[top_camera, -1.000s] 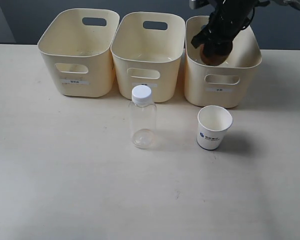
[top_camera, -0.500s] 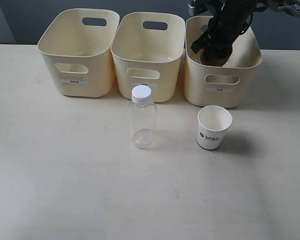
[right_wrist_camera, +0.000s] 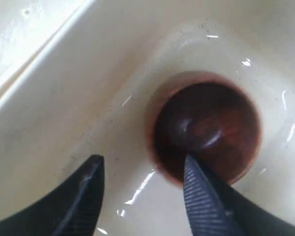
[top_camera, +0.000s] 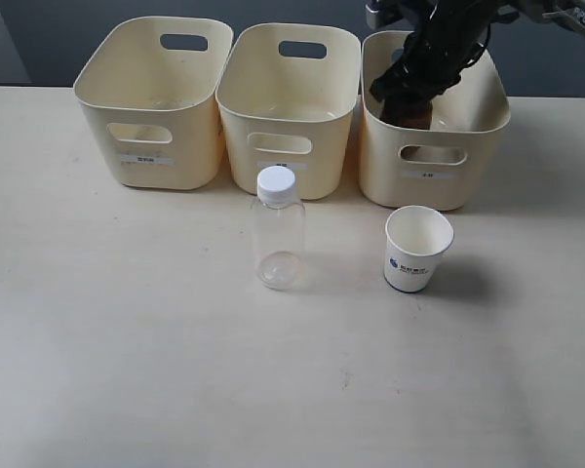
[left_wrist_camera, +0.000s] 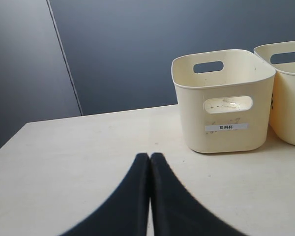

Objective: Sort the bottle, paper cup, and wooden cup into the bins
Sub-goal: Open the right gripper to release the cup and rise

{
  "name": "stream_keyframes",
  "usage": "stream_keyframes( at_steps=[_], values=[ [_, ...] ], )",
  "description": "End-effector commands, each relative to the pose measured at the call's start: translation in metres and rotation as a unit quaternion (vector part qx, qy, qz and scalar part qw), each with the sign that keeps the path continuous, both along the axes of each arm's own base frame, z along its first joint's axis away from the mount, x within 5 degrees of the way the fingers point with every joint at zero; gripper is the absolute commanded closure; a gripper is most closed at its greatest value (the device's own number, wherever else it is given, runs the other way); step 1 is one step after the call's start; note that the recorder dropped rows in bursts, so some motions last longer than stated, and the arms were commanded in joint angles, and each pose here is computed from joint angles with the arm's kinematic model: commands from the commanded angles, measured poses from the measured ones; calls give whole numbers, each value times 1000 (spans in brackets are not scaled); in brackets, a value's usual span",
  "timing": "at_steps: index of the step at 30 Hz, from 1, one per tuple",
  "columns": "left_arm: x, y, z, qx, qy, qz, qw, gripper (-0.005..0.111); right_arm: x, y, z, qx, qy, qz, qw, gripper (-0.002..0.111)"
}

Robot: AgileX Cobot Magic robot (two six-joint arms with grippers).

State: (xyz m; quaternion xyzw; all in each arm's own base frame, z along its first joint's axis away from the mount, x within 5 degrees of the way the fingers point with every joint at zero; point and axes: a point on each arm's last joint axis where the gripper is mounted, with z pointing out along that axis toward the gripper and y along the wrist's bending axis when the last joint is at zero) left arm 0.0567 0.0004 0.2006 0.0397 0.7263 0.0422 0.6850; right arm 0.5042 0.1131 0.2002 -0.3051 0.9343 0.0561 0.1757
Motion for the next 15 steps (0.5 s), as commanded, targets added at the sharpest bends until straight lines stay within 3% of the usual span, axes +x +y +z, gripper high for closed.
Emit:
stream_keyframes(
  at_steps=[1, 11, 15],
  values=[
    [0, 0, 0, -1, -5, 0, 1000, 107, -2, -4, 24, 2, -27, 8, 1000, 59],
    [0, 0, 0, -1, -5, 0, 1000, 107, -41, -6, 118, 19, -85, 28, 996, 59],
    [0, 0, 0, -1, -5, 0, 1000, 107, -80, 16, 157, 30, -108, 72, 991, 59]
  ],
)
